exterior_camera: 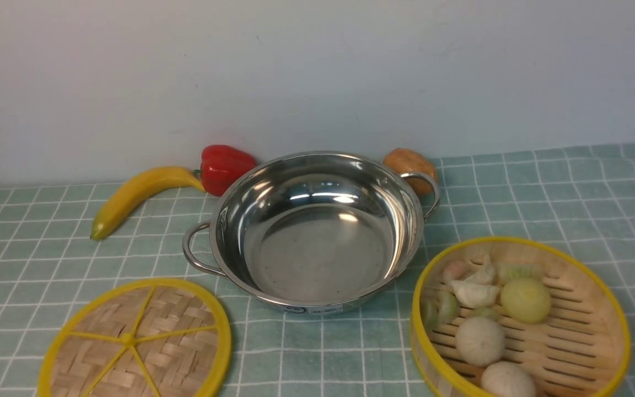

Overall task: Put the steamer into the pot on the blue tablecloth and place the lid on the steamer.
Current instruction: 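Reach for and grasp the rim of the bamboo steamer holding the buns with the right gripper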

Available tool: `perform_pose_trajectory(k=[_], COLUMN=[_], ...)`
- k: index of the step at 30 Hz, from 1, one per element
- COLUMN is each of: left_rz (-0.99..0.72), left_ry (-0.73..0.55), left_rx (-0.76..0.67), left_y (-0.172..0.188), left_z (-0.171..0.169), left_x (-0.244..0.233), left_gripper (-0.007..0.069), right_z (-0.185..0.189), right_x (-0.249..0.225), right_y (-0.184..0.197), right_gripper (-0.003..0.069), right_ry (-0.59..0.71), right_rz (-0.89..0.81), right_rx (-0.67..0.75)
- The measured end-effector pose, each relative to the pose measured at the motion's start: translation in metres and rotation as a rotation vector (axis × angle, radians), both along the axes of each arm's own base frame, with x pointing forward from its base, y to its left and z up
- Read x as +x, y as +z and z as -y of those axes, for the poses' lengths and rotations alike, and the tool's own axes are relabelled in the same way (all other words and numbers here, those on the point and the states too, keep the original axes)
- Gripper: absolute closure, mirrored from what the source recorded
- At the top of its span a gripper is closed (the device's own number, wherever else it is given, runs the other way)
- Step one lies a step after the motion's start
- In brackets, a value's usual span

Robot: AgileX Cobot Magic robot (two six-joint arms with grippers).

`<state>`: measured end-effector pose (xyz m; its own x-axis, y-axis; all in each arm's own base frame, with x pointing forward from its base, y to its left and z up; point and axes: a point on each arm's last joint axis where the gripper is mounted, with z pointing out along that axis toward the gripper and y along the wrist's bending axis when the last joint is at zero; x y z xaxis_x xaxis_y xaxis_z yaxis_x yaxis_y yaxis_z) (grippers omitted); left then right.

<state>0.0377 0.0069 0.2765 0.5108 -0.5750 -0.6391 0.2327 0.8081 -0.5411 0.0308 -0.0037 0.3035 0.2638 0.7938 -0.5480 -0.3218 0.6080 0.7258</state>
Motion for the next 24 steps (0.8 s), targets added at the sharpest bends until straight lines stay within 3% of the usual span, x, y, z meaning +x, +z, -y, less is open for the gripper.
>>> perform_pose_trajectory(k=[5,12,16,17,18,19,24], left_rz=[-0.219,-0.596,-0.894,-1.012,-1.017,-1.195,-1.45], left_ry=[0.04,0.133,0.163,0.158,0.155,0.118,-0.065], left_rx=[0.155,0.245,0.27,0.294,0.302,0.351,0.48], left_y=[0.026,0.052,0.047,0.043,0.044,0.038,0.026], left_z=[0.003,-0.008,-0.017,-0.019,-0.019,-0.02,-0.014], left_x=[0.008,0.042,0.064,0.07,0.072,0.081,0.102], left_gripper=[0.0382,0.0382,0.0382,0.0382,0.0382,0.0382,0.0382], right_z=[-0.007,-0.015,-0.019,-0.021,-0.021,-0.023,-0.027], right_x=[0.002,0.06,0.1,0.112,0.115,0.131,0.162], right_y=[0.039,0.083,0.084,0.081,0.082,0.076,0.055], right_gripper=[0.0417,0.0417,0.0417,0.0417,0.0417,0.0417,0.0417], right_ry=[0.01,0.025,0.103,0.139,0.14,0.201,0.316], right_rz=[-0.074,-0.405,-0.664,-0.751,-0.754,-0.886,-1.104], right_rx=[-0.232,-0.523,-0.664,-0.702,-0.707,-0.755,-0.837])
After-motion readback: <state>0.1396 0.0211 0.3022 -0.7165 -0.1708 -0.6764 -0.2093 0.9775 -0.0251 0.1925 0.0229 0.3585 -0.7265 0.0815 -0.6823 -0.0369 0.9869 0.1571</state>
